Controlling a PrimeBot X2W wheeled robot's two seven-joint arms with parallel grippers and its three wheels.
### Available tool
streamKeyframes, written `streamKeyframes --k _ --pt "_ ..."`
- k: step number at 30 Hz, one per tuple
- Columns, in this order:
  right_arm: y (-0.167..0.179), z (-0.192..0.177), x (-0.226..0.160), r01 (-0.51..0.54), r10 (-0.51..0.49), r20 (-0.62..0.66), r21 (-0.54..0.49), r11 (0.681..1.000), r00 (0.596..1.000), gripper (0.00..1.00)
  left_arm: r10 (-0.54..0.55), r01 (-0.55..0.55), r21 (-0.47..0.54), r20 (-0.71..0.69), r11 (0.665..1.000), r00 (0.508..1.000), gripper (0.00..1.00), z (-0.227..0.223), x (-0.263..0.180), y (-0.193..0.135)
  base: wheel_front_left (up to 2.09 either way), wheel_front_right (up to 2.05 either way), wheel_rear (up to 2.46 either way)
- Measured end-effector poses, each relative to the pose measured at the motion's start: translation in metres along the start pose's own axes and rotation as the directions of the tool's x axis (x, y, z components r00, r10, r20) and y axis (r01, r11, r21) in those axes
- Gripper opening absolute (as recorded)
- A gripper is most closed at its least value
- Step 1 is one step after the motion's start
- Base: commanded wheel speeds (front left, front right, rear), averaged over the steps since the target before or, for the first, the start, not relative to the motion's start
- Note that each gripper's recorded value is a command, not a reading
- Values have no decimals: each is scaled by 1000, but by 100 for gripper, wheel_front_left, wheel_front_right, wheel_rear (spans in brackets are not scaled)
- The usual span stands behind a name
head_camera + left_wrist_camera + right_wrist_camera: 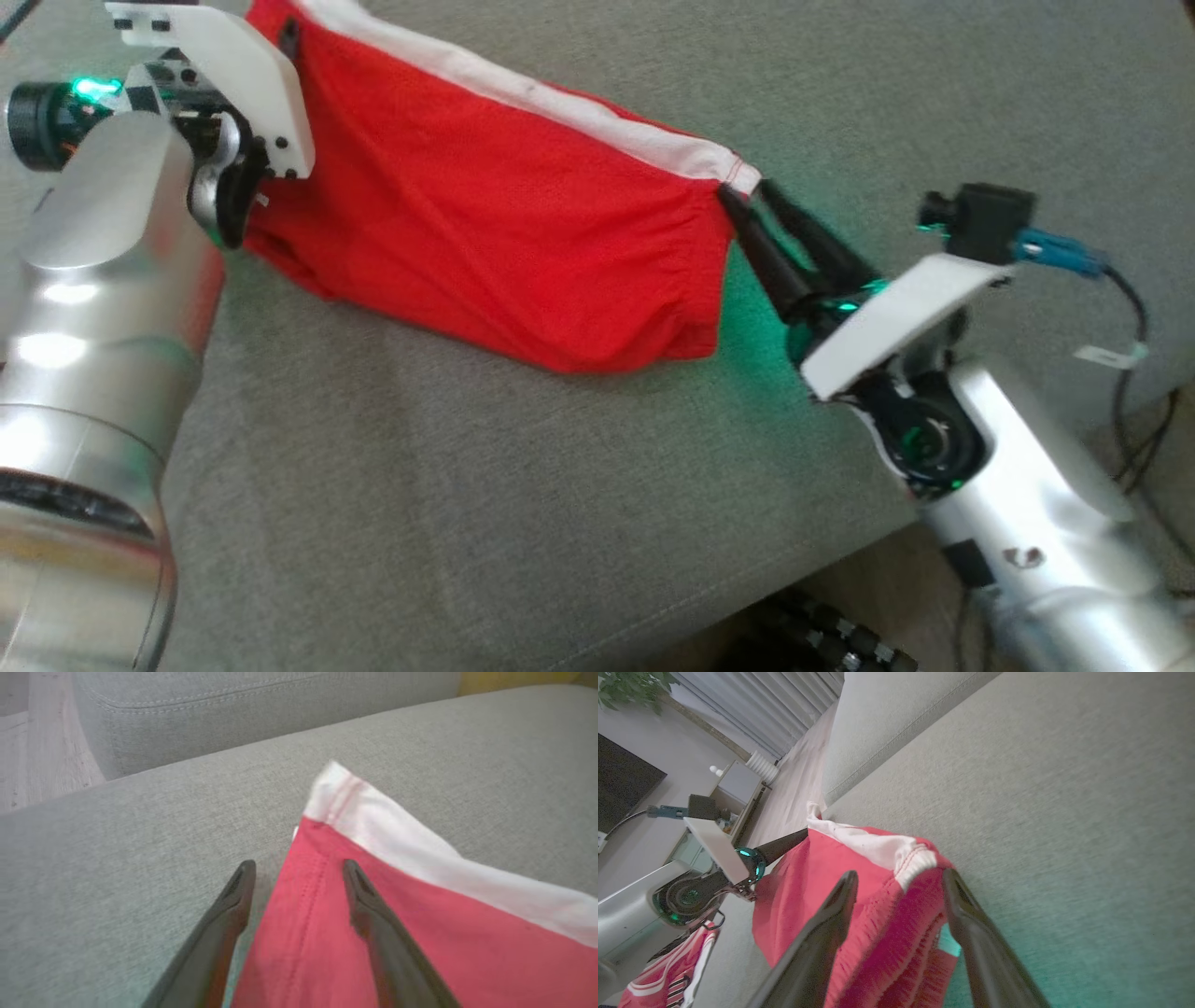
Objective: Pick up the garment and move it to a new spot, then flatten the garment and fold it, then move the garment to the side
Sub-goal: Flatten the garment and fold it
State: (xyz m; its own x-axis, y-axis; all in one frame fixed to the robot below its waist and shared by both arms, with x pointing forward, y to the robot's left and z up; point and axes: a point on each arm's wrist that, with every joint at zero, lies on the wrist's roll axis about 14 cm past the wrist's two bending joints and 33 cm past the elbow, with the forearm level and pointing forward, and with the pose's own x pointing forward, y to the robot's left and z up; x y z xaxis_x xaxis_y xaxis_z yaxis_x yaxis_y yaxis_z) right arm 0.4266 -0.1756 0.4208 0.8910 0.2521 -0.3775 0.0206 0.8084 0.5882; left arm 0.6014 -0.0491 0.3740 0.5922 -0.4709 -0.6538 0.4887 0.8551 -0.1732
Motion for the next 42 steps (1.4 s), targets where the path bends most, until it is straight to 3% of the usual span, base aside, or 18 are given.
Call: streamKeyframes --k 6,12,17,24,33,42 --pt "-13 24 -8 23 -5 124 -145 989 992 100 34 -22 -50 254 999 967 100 37 -21 9 0 0 0" --pt "-33 47 -26 102 -34 282 -231 968 959 100 172 -138 -106 502 985 848 100 52 -62 35 0 0 0" --pt "-39 65 -33 157 -42 354 -305 939 934 100 250 -223 -119 581 968 775 100 42 -97 45 0 0 0" --pt "-8 85 -34 155 41 415 -428 891 909 100 360 -357 -142 649 923 671 100 20 -154 61 0 0 0" --pt "15 73 -48 151 52 383 -481 864 922 100 478 -483 -164 591 860 650 100 -35 -197 76 0 0 0" --pt "20 64 -53 152 29 362 -462 873 932 100 510 -491 -184 510 851 693 100 -58 -204 76 0 0 0"
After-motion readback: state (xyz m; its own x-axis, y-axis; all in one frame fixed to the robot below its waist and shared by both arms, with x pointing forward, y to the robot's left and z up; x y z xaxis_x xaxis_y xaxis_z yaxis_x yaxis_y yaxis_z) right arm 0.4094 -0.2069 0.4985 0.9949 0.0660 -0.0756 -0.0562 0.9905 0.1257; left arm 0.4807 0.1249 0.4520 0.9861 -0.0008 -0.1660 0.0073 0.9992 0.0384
